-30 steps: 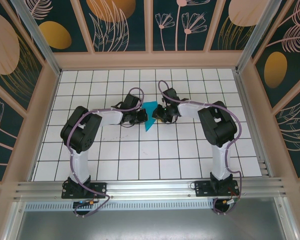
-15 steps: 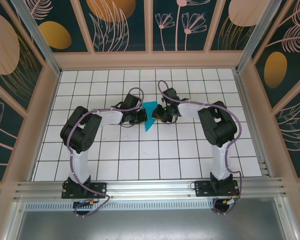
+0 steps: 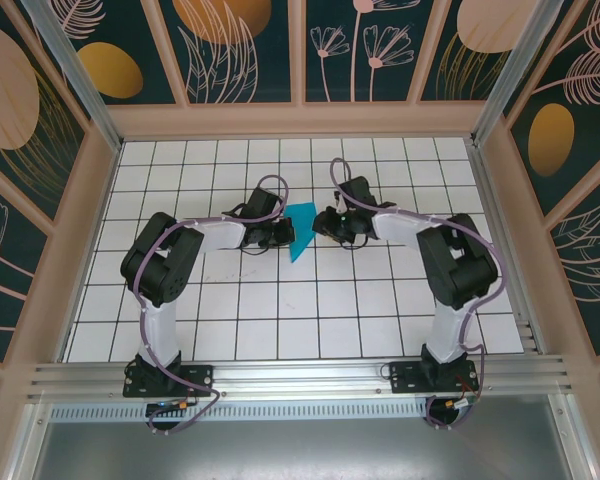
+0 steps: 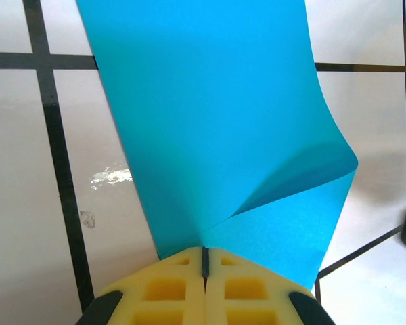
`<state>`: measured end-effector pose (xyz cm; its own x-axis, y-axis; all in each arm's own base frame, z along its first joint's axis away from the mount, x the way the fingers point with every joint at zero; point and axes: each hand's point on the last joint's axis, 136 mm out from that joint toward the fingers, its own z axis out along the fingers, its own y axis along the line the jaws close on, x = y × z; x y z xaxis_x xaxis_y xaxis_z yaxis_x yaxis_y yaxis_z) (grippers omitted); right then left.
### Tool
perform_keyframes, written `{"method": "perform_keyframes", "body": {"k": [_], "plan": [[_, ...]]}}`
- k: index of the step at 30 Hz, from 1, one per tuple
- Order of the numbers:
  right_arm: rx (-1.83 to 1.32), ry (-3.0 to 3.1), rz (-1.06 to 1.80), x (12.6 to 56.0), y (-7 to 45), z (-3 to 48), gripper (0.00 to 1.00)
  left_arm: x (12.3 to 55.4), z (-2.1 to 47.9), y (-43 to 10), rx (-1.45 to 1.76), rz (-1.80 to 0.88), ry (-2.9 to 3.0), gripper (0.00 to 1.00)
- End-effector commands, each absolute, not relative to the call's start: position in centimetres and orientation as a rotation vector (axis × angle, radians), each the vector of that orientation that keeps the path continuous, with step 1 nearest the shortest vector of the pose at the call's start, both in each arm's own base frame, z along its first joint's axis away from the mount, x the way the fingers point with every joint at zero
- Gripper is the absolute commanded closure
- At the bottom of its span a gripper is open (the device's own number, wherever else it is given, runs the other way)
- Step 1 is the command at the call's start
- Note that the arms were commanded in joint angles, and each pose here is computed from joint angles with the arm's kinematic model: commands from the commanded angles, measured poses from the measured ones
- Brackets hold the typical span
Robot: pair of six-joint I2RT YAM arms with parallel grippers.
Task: Fold a paper plane with a square sheet of paper (pick it up from the middle)
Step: Third fold the triangle at the center of the table.
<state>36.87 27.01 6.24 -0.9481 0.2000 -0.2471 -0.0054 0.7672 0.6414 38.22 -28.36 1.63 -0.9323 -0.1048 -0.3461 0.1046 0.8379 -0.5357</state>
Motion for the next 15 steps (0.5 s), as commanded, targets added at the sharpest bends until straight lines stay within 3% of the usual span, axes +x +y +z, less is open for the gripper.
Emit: {"method": "perform_keyframes", "body": {"k": [1, 7, 15], "plan": [[0.023, 2.569, 1.116, 36.1, 28.7, 8.6, 0.74, 37.3, -0.3, -27.7, 0.01, -0.755, 2.724, 0.94], [-0.037, 2.577, 1.277, 33.7, 31.5, 7.7, 0.93, 37.3, -0.3, -27.6, 0.0, -0.756, 2.723, 0.93], [-0.066, 2.621, 1.365, 31.0, 33.1, 5.8, 0.96, 37.2, -0.6, -27.5, -0.006, -0.748, 2.728, 0.93]]}}
